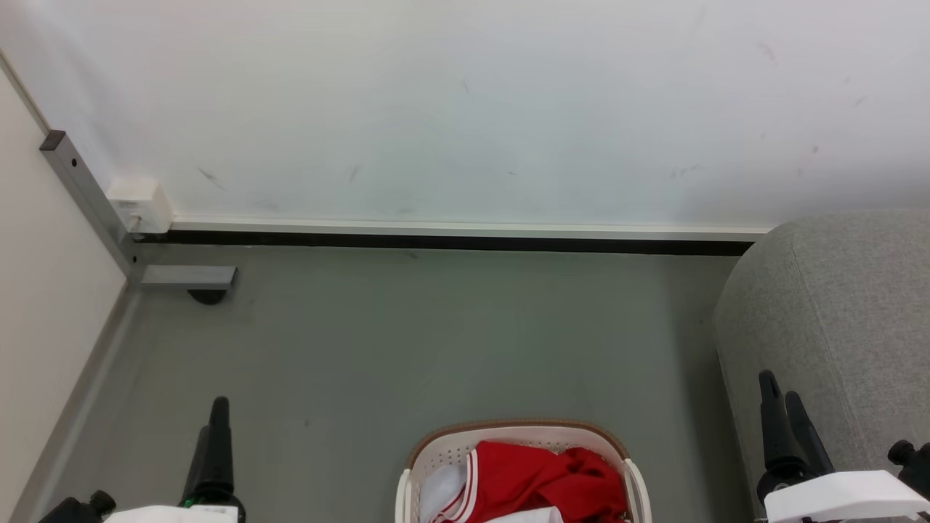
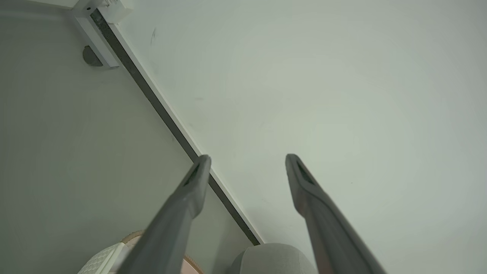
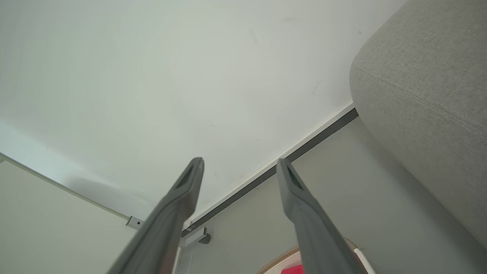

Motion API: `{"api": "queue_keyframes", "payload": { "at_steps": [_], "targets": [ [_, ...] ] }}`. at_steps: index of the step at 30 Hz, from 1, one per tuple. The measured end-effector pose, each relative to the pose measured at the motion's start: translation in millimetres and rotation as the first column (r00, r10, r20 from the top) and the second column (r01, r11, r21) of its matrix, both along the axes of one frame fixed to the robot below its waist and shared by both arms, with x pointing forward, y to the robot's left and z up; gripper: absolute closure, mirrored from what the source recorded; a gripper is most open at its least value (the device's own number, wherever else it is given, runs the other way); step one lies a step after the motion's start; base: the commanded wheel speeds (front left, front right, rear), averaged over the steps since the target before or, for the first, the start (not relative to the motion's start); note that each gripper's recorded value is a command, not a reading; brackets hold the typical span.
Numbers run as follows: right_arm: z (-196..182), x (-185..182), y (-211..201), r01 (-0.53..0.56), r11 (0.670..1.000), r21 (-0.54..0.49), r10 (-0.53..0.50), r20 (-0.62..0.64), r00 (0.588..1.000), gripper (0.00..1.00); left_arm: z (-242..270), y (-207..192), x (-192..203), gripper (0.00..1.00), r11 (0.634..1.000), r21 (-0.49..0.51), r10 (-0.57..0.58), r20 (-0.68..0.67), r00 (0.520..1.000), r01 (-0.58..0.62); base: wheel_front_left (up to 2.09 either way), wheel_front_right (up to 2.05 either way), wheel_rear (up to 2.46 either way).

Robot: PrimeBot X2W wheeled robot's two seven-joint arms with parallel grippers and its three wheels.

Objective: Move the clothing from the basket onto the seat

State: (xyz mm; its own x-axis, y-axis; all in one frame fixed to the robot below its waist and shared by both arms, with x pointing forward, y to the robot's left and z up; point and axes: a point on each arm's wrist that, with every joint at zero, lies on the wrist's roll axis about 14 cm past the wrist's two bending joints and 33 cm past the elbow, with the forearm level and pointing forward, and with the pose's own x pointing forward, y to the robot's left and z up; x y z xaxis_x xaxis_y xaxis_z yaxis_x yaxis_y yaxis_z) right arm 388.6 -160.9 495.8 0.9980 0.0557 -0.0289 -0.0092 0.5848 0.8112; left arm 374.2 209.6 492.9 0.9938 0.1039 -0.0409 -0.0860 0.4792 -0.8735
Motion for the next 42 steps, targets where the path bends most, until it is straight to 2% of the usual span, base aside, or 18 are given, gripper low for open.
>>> {"api": "queue_keyframes", "payload": {
  "at_steps": [8, 20, 31, 42],
  "targets": [
    [5.6, 3.3, 2.1, -0.010, 0.984, -0.179, 0.016, 0.033, 0.999, 0.00, 7.8, -2.2, -0.1, 0.00, 0.982, 0.191, -0.017, 0.016, 1.000, 0.013, 0.00, 0.00, 0.00],
    [7.4, 6.5, 9.0, -0.028, 0.934, -0.356, 0.051, 0.056, 0.997, 0.00, 18.0, -3.4, -1.3, 0.00, 0.931, 0.364, -0.030, 0.045, 0.999, 0.012, 0.00, 0.00, 0.00],
    [-2.0, 5.3, 11.2, -0.043, 0.880, -0.472, 0.071, 0.042, 0.997, 0.00, 22.1, -4.1, -1.6, 0.00, 0.878, 0.479, -0.037, 0.056, 0.998, 0.006, 0.00, 0.00, 0.00],
    [-8.7, 4.5, 10.7, -0.048, 0.835, -0.548, 0.080, 0.035, 0.996, 0.00, 22.1, -7.0, -2.0, 0.00, 0.801, 0.598, -0.054, 0.052, 0.997, 0.012, 0.00, 0.00, 0.00]
  ]
}}
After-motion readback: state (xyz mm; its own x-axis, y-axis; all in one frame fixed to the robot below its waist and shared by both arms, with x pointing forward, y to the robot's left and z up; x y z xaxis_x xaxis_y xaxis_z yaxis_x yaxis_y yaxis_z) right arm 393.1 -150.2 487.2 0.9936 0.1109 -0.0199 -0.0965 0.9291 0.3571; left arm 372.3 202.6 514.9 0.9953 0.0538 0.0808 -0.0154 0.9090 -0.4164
